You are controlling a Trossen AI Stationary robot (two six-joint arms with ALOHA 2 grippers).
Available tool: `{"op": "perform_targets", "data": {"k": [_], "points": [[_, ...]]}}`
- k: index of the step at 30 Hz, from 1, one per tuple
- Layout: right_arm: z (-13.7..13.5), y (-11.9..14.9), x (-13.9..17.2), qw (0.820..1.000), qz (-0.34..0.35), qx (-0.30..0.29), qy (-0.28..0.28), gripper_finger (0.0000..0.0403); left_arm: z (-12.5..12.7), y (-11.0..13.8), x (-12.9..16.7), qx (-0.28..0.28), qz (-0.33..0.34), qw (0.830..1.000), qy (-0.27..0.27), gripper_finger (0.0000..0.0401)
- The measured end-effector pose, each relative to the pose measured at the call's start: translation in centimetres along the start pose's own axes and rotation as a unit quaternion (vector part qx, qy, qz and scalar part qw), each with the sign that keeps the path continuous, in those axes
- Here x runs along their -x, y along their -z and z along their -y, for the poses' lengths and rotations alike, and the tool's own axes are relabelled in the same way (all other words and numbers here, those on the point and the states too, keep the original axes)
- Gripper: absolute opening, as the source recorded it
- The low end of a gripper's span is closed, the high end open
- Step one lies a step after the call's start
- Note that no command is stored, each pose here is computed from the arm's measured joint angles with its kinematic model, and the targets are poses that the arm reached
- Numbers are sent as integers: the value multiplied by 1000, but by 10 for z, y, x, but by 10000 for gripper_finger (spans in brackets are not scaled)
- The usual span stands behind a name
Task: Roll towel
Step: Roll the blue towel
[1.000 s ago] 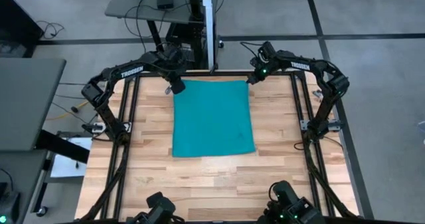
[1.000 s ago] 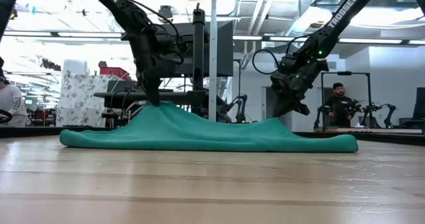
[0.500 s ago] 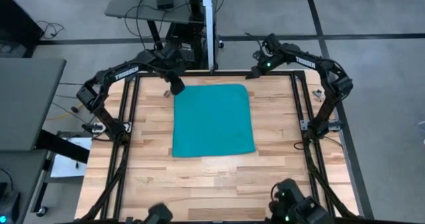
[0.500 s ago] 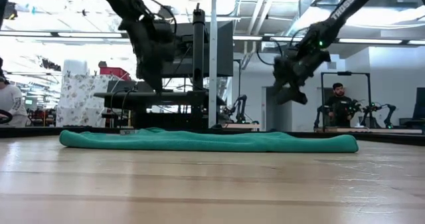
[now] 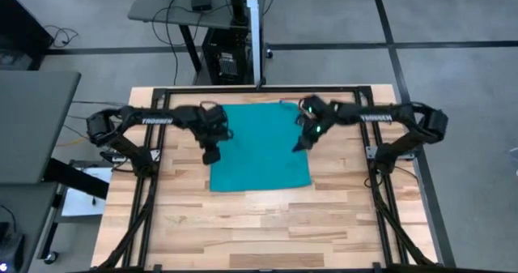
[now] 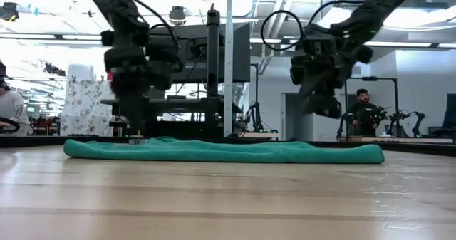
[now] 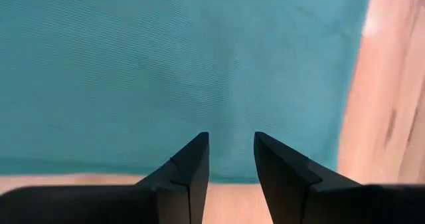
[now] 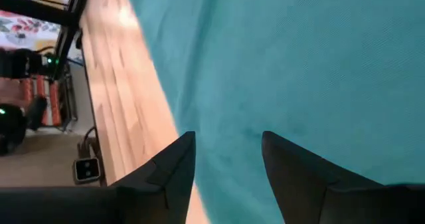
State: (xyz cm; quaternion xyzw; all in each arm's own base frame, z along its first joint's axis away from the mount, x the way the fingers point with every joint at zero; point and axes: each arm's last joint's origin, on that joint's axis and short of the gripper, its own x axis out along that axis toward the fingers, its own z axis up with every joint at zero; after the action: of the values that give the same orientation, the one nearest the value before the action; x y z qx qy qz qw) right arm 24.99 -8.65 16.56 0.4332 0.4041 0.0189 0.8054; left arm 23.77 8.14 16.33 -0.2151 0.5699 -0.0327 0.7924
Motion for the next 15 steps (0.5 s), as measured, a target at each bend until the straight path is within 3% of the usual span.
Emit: {"op": "perform_targets", "data": {"k": [6,11,15], "points": [[-3,32,-31,997,-6,-21,67,148,15,23,-31,13,-13,1000,13,102],[1,38,-40,996,-20,-1,88,147,26,32,-41,13,-27,999,20,102],[10,40,-41,993,-37,-18,115,147,30,37,-43,23,-53,998,17,102]]}}
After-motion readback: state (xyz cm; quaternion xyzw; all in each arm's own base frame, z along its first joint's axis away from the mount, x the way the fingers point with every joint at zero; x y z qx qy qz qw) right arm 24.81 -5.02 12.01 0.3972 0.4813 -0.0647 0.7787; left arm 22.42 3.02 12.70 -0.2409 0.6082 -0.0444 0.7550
